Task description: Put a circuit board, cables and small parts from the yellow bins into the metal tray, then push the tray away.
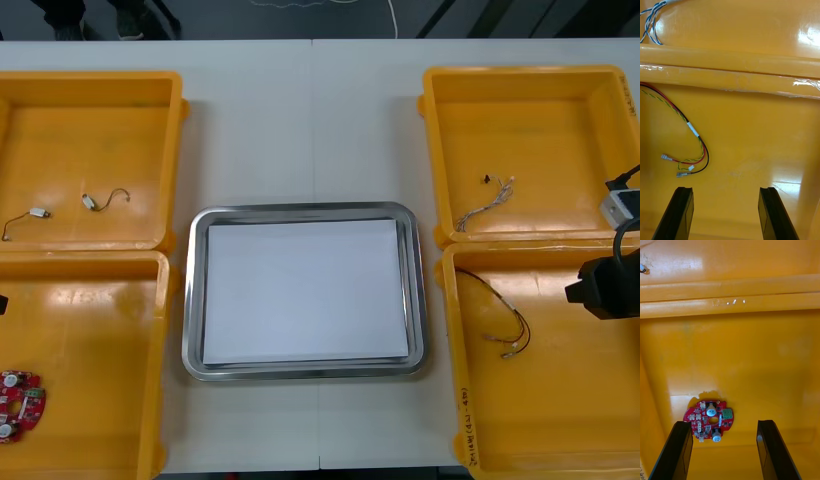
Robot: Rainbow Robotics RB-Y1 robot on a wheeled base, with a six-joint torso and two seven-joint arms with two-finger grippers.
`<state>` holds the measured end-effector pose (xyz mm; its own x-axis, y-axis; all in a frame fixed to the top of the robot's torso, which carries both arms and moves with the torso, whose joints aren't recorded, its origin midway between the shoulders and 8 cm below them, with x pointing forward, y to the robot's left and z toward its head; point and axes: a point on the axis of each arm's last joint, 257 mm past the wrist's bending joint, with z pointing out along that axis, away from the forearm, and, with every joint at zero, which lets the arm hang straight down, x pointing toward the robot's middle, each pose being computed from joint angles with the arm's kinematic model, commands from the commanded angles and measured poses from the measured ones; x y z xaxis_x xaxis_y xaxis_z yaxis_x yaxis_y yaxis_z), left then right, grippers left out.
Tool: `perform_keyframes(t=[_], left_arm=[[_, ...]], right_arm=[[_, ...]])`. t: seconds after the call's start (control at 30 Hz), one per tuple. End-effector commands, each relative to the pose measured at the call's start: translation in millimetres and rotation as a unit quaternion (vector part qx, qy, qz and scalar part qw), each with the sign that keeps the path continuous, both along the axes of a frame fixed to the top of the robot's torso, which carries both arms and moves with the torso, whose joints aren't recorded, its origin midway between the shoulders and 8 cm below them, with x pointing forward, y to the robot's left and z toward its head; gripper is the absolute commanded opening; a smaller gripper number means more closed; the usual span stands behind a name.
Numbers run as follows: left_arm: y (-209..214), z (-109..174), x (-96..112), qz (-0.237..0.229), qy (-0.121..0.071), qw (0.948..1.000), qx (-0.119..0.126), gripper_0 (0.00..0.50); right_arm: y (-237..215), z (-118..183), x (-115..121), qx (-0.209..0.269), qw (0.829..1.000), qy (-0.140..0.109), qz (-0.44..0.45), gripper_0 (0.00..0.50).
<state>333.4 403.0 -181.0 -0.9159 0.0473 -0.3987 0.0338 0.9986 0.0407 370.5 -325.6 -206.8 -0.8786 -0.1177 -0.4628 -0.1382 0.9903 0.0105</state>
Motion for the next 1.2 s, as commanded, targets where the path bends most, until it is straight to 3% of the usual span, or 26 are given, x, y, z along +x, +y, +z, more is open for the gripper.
perform_keyframes(t=[0.03,0.7,0.73,0.8,1.0,1.2], left_arm=[[8,6,-7,-0.036,0.005,0.9986,0.038,0.500],[14,2,-10,-0.022,0.011,0.9991,0.034,0.500],[17,4,-10,-0.018,0.008,0.9992,0.035,0.500],[17,4,-10,-0.016,0.007,0.9992,0.035,0.500],[21,1,-13,0.031,0.008,0.9993,0.022,0.500],[22,-6,-23,0.093,0.014,0.9955,0.001,0.500]], right_arm=[[-16,10,1,-0.008,1.000,-0.010,-0.021,0.500],[-16,10,1,-0.008,1.000,-0.010,-0.021,0.500],[-21,-13,-13,-0.008,0.999,0.024,-0.028,0.500],[-22,-17,-16,-0.008,0.999,0.031,-0.032,0.500],[-32,-17,-13,-0.019,0.999,0.026,-0.042,0.500],[-34,-23,-11,-0.007,0.998,0.030,-0.063,0.500]])
